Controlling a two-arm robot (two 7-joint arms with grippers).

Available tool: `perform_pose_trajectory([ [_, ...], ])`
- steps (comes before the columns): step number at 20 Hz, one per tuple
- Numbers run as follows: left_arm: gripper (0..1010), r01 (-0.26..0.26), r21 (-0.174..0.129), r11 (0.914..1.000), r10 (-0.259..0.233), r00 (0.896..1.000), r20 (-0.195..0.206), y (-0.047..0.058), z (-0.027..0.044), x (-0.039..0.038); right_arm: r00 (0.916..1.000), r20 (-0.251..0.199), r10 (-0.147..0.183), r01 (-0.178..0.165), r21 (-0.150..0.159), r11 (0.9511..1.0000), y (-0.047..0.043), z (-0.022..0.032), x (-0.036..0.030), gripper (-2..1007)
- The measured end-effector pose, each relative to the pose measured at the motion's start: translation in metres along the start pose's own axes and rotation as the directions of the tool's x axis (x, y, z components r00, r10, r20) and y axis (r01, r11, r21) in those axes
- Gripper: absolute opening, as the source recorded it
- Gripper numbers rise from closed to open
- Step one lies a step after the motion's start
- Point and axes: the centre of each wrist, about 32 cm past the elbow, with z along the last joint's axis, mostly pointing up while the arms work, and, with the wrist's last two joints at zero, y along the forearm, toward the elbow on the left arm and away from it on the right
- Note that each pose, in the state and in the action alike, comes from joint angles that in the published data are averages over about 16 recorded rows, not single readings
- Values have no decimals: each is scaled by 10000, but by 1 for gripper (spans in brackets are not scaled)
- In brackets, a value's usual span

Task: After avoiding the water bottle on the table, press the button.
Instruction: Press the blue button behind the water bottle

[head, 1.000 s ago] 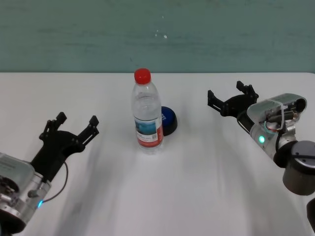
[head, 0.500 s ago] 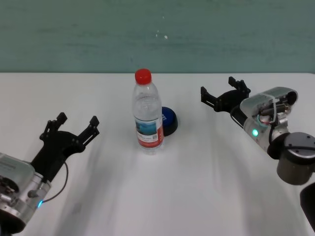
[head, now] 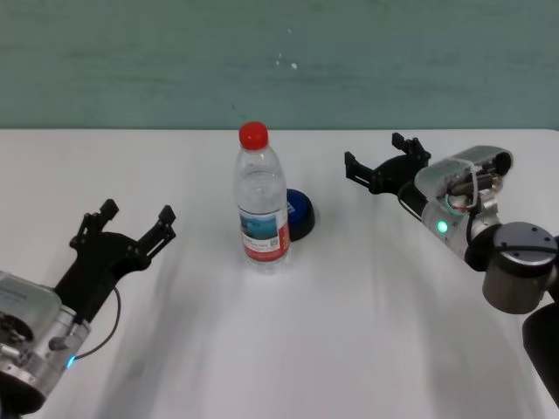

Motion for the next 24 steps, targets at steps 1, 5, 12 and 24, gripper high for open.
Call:
perform_pose_trajectory([
  [1,1010,0,0,10000,0,10000,0,0,0,0,10000,-8,53,-53,-5,10000,18,-2,3,1004],
  [5,1010,0,0,10000,0,10000,0,0,0,0,9997,-57,223,-223,-1,9998,86,-10,4,1004],
  [12,1010,0,0,10000,0,10000,0,0,0,0,9993,-148,333,-333,29,9994,200,-24,-48,1004],
  [24,1010,0,0,10000,0,10000,0,0,0,0,9993,-311,221,-220,22,9998,332,-60,-223,1004],
])
